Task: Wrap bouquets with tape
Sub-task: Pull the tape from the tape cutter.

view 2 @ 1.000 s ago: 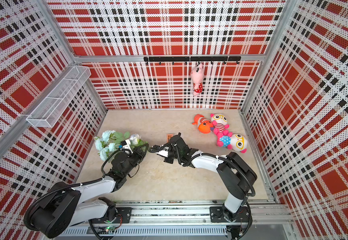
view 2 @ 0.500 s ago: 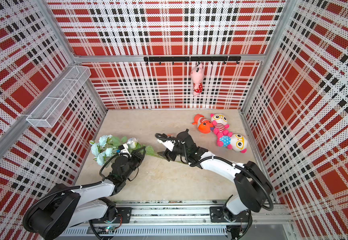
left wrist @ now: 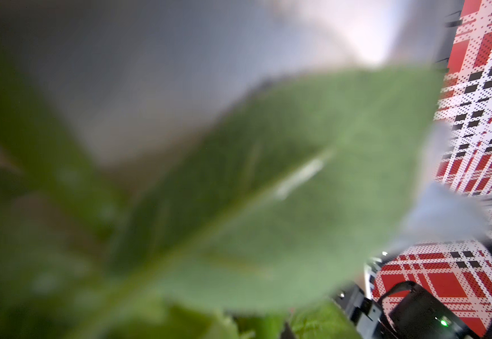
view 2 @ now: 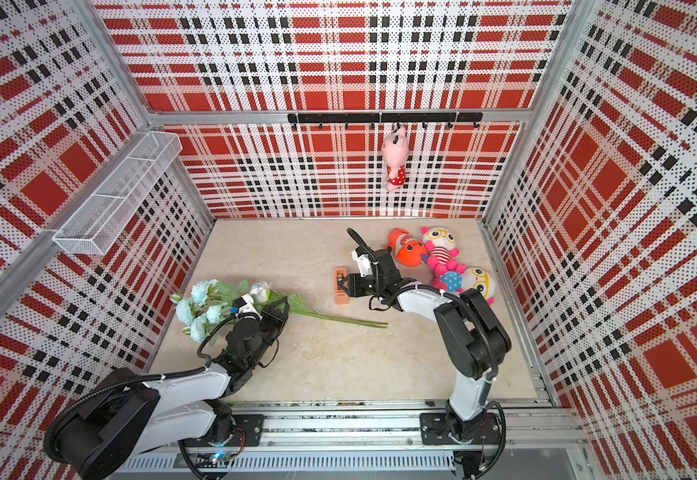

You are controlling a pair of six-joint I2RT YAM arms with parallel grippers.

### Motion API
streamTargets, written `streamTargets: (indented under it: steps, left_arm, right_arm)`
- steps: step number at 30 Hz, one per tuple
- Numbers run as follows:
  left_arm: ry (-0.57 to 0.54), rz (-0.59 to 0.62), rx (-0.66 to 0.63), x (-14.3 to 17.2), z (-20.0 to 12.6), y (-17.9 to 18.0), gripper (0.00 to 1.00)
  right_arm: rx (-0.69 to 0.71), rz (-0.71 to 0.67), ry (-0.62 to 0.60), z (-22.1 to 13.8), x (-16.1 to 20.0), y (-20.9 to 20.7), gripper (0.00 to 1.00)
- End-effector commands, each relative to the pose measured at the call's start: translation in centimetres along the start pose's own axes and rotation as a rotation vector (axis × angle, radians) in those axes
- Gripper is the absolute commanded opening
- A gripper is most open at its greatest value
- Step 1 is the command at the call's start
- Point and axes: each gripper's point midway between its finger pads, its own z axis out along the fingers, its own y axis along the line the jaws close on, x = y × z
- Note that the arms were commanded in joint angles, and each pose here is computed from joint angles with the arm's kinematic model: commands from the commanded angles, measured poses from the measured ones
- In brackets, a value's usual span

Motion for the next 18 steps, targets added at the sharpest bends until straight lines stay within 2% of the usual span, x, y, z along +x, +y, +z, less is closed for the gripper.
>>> streamTargets:
  steps: [1, 9, 18]
  left_arm:
    - [-0.036, 0.033, -0.009, -0.5, 0.0, 0.3, 0.00]
    - [-0.026, 0.057, -0.021, -0.2, 0.6, 0.4, 0.00]
    - [-0.043, 0.063, -0.034, -0.7, 0.4, 0.9, 0.00]
  right_arm:
    - [-0.026, 0.034, -0.011, 0.6, -1.3, 0.3, 0.42]
    - [0.059, 0.055, 0.049, 2.1, 0.1, -1.9, 0.35]
    - [0.110, 0.038, 0.089, 3.3, 1.0, -2.1, 0.36]
